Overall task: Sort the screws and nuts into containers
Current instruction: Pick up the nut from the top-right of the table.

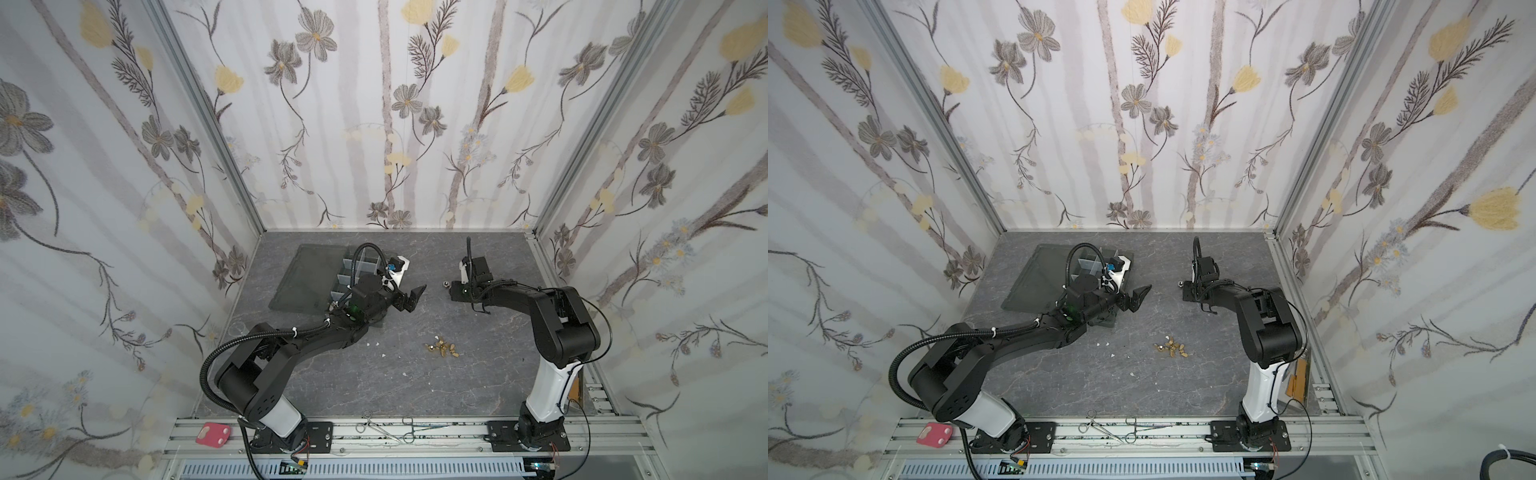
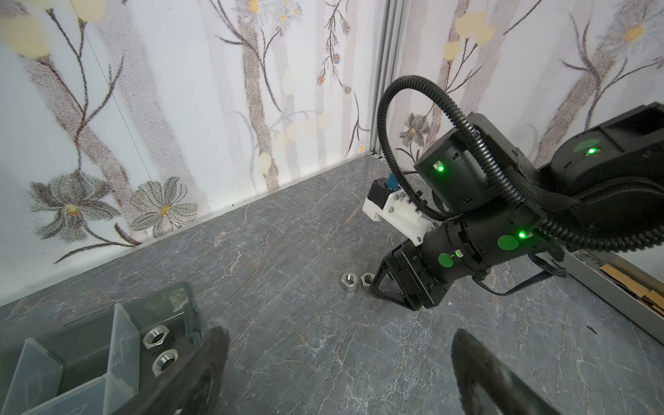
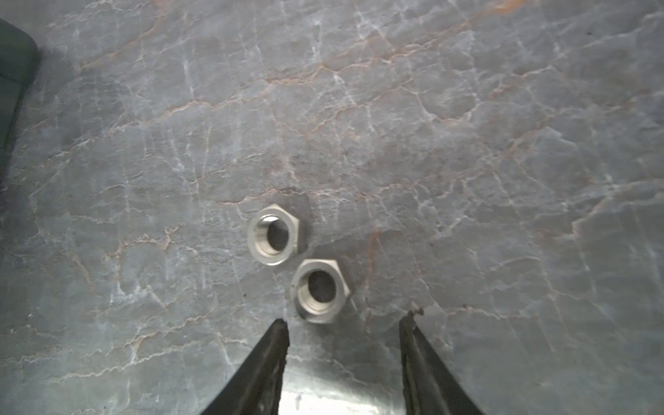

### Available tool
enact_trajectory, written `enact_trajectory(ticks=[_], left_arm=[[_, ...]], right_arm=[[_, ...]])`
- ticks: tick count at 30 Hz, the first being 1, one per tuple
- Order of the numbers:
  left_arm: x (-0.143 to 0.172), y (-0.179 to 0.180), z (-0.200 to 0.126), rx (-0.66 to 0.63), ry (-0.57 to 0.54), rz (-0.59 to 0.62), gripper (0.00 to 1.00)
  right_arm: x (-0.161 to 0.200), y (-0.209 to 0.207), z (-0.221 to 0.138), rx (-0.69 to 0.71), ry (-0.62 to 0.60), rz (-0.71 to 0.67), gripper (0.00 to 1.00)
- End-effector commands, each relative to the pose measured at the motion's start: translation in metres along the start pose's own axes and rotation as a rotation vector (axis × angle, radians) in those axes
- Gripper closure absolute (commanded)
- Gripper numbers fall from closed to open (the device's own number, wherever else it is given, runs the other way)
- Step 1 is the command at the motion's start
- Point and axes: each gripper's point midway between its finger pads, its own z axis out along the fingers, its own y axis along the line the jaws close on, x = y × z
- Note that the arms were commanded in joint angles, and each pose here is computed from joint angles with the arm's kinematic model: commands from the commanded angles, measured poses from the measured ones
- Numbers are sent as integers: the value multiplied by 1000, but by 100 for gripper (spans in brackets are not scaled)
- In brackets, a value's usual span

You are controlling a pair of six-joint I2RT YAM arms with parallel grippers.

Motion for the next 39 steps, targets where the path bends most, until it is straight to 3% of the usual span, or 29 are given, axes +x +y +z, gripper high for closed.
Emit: enact_trajectory(ticks=[1,12,22,32,39], left_arm=[[-12,2,-4,-16,-48,24,3],[-13,4,-12,-31,-60,23,3],[-13,6,-17,-44,-66,16,3],[-23,16,-25,-79,-126,-22,2],[-24,57,-55,-176,-197,-143,2]], right_arm=[[-2,0,4,26,-2,-47,49],[3,-12,22,108,32,-60,55],[5,-2,21,98,52,-74,76],[-33,25,-9,29,-36,-87,80],[-79,77,-31,-86,-107,-139,84]])
